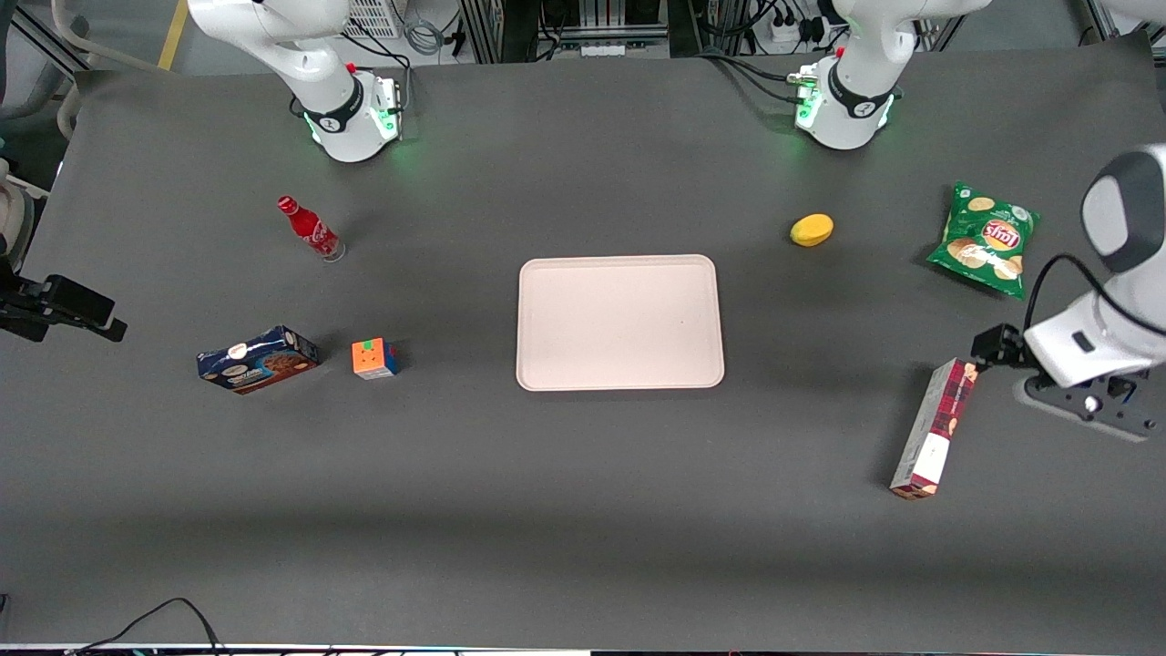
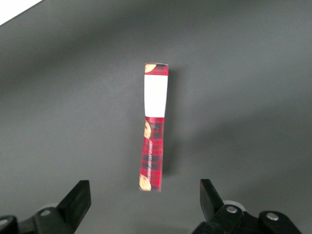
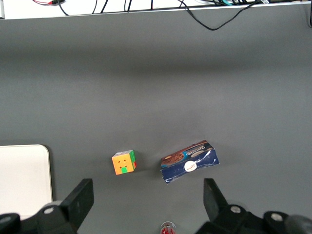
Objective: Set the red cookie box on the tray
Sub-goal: 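Lower the left gripper and close it on the cookie box's end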
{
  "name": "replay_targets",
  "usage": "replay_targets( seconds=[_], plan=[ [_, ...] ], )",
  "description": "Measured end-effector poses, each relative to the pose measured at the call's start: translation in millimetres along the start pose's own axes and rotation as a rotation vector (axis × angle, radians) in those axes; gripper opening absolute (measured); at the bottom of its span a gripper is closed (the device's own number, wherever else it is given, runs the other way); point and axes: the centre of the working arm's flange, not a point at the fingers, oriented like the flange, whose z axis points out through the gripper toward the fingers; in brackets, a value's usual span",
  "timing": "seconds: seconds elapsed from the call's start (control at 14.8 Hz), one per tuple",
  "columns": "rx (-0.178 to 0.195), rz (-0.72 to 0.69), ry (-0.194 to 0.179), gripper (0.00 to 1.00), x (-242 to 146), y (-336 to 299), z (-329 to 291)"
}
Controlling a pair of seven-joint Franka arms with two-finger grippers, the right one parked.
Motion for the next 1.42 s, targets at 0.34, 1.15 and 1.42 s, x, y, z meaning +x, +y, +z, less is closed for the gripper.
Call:
replay_targets(
  seconds=[0.34,1.15,1.42],
  plan=[
    [-0.004,0.053,0.009,1.0,7.1,-13.2,81.6],
    [-0.006,0.072,0.058,1.0,11.6,0.7,211.1],
    [-0.008,0.071,0.06,0.88,11.7,1.6,220.3]
  ],
)
